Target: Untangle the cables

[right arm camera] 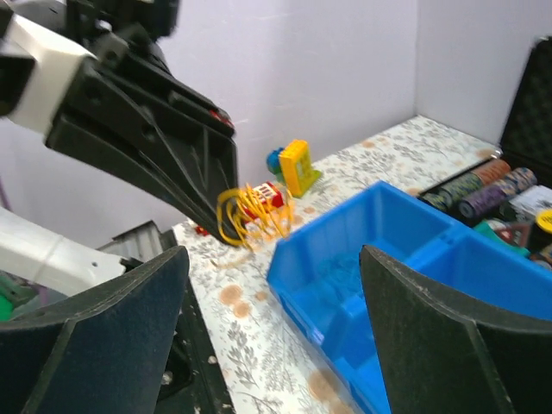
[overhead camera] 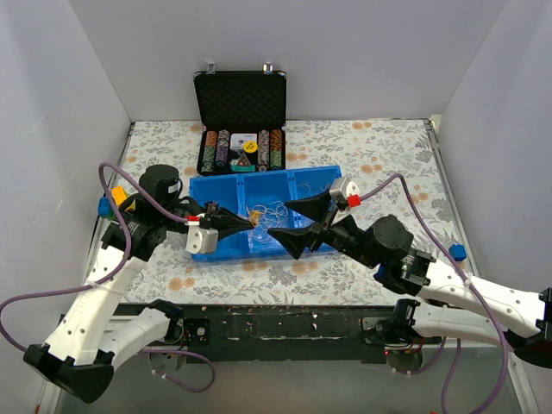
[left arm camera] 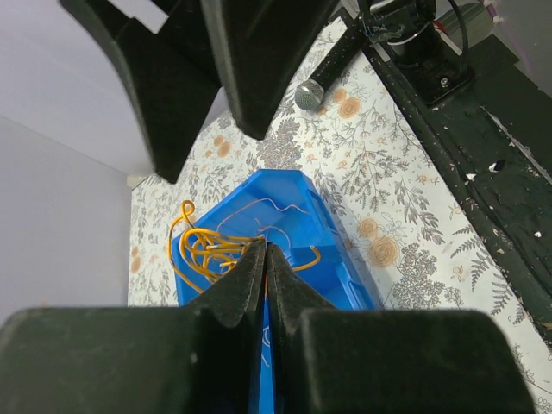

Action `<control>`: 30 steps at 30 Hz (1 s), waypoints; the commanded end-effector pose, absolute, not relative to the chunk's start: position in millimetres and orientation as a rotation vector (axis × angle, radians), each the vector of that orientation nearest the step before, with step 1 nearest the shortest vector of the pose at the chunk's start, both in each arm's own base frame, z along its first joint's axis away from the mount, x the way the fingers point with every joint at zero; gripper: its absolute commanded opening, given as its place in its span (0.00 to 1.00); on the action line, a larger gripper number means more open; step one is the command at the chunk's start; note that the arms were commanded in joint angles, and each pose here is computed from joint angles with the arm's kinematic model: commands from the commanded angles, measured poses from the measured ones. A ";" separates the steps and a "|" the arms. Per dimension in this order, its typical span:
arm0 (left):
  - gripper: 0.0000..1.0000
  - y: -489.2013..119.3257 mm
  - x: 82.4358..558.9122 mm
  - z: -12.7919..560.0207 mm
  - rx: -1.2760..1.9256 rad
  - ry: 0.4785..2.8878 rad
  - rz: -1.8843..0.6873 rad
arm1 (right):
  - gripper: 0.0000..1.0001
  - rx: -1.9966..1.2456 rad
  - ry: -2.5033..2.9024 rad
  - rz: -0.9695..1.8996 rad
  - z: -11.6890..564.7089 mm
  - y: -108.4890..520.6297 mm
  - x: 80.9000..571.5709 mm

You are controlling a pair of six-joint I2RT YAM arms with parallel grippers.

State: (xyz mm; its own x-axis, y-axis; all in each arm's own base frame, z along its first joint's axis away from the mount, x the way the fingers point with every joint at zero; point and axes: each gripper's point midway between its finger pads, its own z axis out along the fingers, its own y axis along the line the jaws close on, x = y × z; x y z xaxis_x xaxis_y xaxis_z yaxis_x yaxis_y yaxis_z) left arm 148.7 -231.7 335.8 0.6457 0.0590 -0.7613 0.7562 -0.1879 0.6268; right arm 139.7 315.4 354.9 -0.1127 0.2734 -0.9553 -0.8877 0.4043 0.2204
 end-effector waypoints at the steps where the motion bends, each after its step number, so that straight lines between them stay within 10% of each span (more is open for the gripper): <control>1: 0.00 -233.2 145.4 335.3 1.676 0.647 -0.691 | 0.88 -0.592 1.137 1.248 424.8 326.0 129.5; 16: 0.00 -237.9 149.4 342.7 1.681 0.587 -0.623 | 0.79 -0.655 1.240 1.412 407.5 361.1 147.0; 27: 0.00 -239.1 153.9 341.9 1.638 0.630 -0.617 | 0.05 -0.509 1.319 1.326 401.8 336.2 188.8; 30: 0.00 -239.8 158.4 347.0 1.612 0.633 -0.598 | 0.01 -0.468 1.349 1.273 396.5 321.6 204.8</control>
State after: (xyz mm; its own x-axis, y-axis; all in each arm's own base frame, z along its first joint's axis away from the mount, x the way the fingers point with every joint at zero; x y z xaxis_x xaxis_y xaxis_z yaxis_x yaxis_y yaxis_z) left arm 157.0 -239.4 335.1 0.7076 0.0752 -0.7026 0.7044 -0.1537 0.6929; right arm 187.7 345.8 378.1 -0.3044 0.3297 -0.8937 -0.8782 0.2662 0.3974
